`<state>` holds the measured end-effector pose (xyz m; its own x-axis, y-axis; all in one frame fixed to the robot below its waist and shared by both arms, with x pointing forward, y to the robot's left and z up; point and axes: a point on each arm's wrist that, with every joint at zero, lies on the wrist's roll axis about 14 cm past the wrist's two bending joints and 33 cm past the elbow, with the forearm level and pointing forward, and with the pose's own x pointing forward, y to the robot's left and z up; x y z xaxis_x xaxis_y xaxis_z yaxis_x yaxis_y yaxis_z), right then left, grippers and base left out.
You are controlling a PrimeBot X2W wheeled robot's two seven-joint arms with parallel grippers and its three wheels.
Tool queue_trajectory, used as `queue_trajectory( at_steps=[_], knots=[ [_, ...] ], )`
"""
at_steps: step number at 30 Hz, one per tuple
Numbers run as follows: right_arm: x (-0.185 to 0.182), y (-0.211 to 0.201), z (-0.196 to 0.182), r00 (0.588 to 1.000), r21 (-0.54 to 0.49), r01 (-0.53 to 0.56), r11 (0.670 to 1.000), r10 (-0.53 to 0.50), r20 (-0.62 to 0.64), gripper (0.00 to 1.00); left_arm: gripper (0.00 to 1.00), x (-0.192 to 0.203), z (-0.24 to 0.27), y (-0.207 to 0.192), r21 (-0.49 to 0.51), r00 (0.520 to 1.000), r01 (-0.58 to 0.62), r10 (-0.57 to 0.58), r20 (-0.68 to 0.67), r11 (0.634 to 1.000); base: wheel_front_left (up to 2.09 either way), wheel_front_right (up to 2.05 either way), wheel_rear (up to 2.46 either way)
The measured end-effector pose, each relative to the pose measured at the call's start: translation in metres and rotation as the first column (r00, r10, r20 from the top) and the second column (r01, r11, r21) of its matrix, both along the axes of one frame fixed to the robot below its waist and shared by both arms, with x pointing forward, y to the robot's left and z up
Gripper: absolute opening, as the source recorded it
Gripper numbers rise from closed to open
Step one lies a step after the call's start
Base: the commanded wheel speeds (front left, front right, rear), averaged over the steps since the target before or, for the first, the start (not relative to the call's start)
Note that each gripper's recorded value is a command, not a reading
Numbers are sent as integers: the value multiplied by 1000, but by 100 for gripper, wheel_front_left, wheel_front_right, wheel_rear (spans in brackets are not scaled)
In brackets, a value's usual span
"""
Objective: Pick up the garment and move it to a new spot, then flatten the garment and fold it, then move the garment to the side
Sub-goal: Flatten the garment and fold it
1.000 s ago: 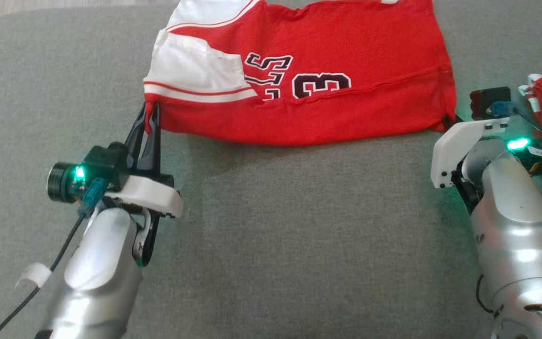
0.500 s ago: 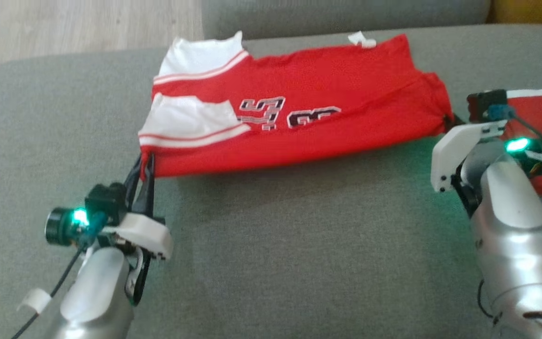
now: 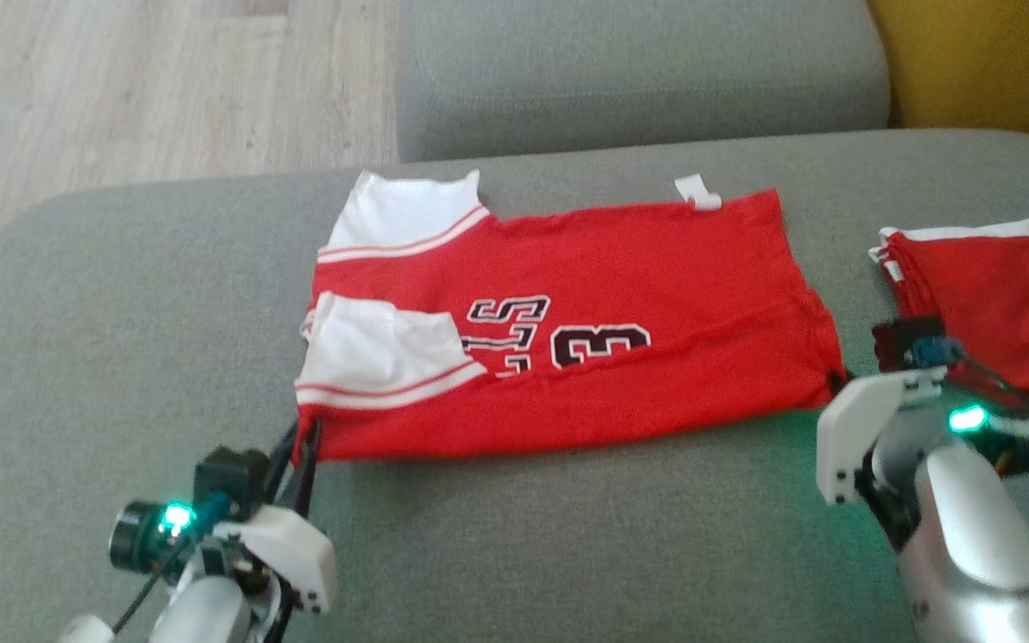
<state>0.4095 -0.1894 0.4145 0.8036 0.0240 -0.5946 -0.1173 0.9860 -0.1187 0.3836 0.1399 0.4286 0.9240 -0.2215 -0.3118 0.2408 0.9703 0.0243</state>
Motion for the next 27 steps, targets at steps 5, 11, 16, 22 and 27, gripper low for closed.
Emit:
queue_trajectory(
  at_steps=[5, 11, 16, 22, 27],
  knots=[
    [-29, 0, -1, 1000, 36, 16, 999, -15, -21, 0, 0, -23, -8, -6, 4, 998, 29, -29, -60, 1000, 0, 0, 0],
    [-59, -2, -6, 998, 71, 48, 996, -45, -48, 0, 0, -37, -12, -9, 1, 993, 49, -49, -107, 999, 0, 0, 0],
    [-68, -3, -4, 997, 99, 73, 992, -69, -39, 0, 0, -42, -16, -14, -3, 988, 60, -60, -142, 998, 0, 0, 0],
    [-69, -9, -1, 994, 132, 106, 986, -107, -2, 0, 0, -45, -22, -17, -3, 983, 73, -73, -168, 997, 0, 0, 0],
    [-64, -14, 5, 988, 170, 126, 977, -139, 62, 100, 0, -44, -24, -16, 4, 983, 66, -64, -175, 998, 0, 0, 0]
  ],
)
